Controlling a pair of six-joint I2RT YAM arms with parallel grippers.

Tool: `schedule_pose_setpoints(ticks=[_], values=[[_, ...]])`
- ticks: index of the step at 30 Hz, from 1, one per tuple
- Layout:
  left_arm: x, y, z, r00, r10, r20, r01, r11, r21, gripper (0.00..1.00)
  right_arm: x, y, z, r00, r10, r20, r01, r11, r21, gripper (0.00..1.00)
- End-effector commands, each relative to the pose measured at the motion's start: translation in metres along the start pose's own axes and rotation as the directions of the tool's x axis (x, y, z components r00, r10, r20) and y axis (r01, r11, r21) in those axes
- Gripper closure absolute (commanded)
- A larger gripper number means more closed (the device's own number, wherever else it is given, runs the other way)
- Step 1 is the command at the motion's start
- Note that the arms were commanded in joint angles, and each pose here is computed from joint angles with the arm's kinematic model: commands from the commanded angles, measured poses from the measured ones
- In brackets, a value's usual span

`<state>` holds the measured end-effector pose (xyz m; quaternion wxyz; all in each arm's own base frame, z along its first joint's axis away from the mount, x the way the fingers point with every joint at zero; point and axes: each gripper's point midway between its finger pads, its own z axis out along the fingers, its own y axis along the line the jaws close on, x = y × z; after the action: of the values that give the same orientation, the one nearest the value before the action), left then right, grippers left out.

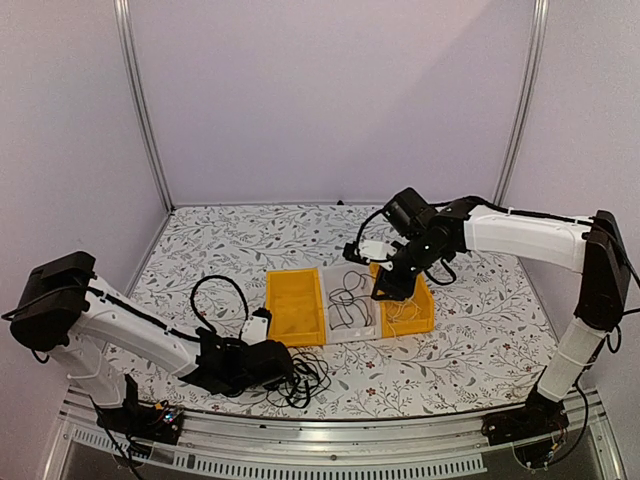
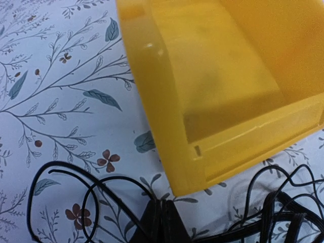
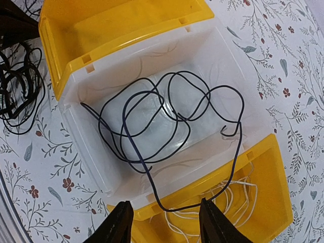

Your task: Untangle the cables

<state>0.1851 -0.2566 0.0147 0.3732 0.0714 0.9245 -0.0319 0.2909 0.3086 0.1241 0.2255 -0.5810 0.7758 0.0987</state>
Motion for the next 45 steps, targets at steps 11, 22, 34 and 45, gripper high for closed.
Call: schedule_pose_setpoints(ticks=[11, 22, 34, 45], values=[[-0.001, 0.004, 0.002, 1.000, -0.006, -0.005, 0.005, 1.000, -0.018, 1.00, -0.012, -0.008, 0.015, 0.998, -0.068, 0.017, 0.068, 0.998, -0.003, 0.55], [-0.001, 0.004, 0.001, 1.000, -0.003, -0.004, 0.003, 1.000, -0.019, 1.00, -0.010, 0.003, 0.023, 0.996, -0.092, -0.007, 0.092, 0.995, -0.046, 0.81], [-0.002, 0.004, 0.000, 1.000, -0.006, 0.001, 0.007, 1.000, -0.021, 1.00, -0.073, 0.015, 0.002, 0.982, -0.138, 0.128, 0.148, 0.986, -0.071, 1.00], [0.000, 0.008, -0.002, 1.000, -0.004, 0.002, 0.004, 0.999, -0.038, 1.00, -0.070, 0.030, 0.040, 0.984, -0.095, 0.152, 0.122, 0.976, -0.178, 1.00]])
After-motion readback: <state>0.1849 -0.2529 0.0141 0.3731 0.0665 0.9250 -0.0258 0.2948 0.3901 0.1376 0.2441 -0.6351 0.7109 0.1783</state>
